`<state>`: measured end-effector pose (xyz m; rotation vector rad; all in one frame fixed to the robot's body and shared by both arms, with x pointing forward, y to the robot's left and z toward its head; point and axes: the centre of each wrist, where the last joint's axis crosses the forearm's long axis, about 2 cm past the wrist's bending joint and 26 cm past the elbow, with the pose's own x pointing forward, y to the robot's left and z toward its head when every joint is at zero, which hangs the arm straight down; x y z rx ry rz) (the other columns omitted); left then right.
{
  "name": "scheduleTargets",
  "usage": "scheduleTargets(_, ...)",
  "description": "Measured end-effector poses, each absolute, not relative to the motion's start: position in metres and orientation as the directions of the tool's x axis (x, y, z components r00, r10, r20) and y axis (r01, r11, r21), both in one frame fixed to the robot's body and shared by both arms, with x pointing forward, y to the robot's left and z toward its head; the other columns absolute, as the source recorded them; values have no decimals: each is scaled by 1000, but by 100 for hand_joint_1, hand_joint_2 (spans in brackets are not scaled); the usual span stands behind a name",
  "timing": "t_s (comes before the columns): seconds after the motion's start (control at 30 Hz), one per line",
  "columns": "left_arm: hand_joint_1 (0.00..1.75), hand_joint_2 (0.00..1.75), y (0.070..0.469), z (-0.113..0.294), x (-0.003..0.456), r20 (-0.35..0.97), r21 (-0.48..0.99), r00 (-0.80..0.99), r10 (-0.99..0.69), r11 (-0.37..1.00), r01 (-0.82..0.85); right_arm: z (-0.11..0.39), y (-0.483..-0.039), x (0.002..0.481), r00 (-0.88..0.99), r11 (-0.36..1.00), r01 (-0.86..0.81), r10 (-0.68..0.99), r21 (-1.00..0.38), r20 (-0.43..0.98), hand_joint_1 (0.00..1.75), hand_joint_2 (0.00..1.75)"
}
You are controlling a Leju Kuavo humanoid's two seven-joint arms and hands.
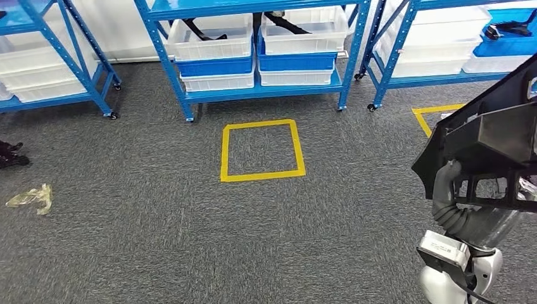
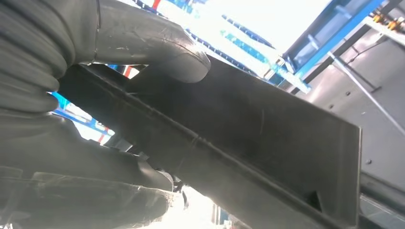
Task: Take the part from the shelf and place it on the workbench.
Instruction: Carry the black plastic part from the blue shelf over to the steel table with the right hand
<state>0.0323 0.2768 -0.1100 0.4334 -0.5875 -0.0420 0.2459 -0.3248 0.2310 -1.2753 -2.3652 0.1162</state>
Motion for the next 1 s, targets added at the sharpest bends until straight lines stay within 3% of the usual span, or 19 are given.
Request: scheduleTargets(1.0,0,175,276,-110,35,532,402,829,-174,913,-66,231,-329,243,-450,541,790,832,-289,326,166,175)
